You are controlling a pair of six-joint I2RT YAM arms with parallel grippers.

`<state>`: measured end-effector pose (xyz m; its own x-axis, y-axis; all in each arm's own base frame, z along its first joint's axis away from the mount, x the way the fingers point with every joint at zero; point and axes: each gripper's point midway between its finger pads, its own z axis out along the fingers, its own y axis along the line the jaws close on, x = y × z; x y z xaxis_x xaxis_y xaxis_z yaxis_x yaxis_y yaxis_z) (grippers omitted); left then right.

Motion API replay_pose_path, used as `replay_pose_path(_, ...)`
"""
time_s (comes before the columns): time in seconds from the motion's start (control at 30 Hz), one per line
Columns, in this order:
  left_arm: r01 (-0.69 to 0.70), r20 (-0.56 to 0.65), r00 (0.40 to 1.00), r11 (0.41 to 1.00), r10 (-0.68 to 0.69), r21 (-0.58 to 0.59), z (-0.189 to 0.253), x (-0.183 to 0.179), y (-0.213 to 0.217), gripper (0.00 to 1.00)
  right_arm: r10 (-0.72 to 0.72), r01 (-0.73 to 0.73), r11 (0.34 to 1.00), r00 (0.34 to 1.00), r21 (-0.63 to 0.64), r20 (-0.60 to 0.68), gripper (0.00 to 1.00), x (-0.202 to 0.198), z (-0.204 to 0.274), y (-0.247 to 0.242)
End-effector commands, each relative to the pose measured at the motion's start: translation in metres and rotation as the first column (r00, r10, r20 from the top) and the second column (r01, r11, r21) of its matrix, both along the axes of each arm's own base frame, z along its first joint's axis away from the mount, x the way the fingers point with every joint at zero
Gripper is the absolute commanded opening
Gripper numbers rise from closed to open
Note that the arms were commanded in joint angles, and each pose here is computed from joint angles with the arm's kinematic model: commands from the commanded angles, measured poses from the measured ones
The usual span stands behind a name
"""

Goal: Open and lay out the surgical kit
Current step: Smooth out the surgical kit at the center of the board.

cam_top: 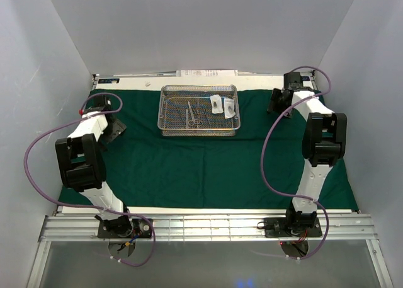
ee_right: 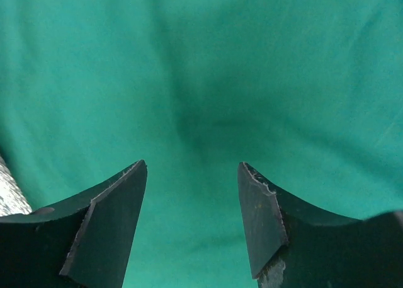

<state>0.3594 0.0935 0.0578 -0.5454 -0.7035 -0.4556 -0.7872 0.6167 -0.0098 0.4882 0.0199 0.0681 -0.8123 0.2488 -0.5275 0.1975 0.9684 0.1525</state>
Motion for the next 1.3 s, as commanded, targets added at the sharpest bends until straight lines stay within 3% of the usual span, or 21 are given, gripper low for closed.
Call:
replay_pose_path(0.0, -0.04, -0.015, 0.999, 0.999, 0.039, -0.012, -0.001, -0.025, -0.003, 0.98, -0.026, 0.026, 1.0, 1.0, 0.007, 0.002, 0.66, -0.023, 0.015, 0.002)
replay_pose_path(0.47, -0.144, -0.212, 0.969, 0.988, 0.128, -0.063, -0.028, -0.1, 0.011, 0.98, 0.28, -0.28, 0.96, 0.96, -0.001, 0.03, 0.66, -0.14, 0.031, 0.099)
replay_pose_path(0.7, -0.189, -0.235, 0.959, 0.976, 0.16, -0.107, -0.033, -0.126, 0.017, 0.98, 0.606, -0.601, 0.795, 0.789, -0.076, 0.102, 0.65, -0.191, 0.044, 0.17)
replay_pose_path(0.87, -0.223, -0.239, 0.951, 0.97, 0.195, -0.095, -0.034, -0.14, 0.02, 0.98, 0.749, -0.745, 0.662, 0.661, -0.088, 0.042, 0.65, -0.215, 0.036, 0.205)
replay_pose_path(1.03, -0.236, -0.202, 0.955, 0.968, 0.215, -0.085, -0.029, -0.13, 0.027, 0.98, 0.867, -0.867, 0.497, 0.498, -0.038, -0.02, 0.66, -0.242, 0.024, 0.242)
replay_pose_path(1.27, -0.237, -0.035, 0.971, 0.971, 0.236, -0.037, 0.018, -0.091, 0.047, 0.98, 0.913, -0.921, 0.39, 0.386, 0.003, -0.136, 0.66, -0.287, -0.012, 0.242)
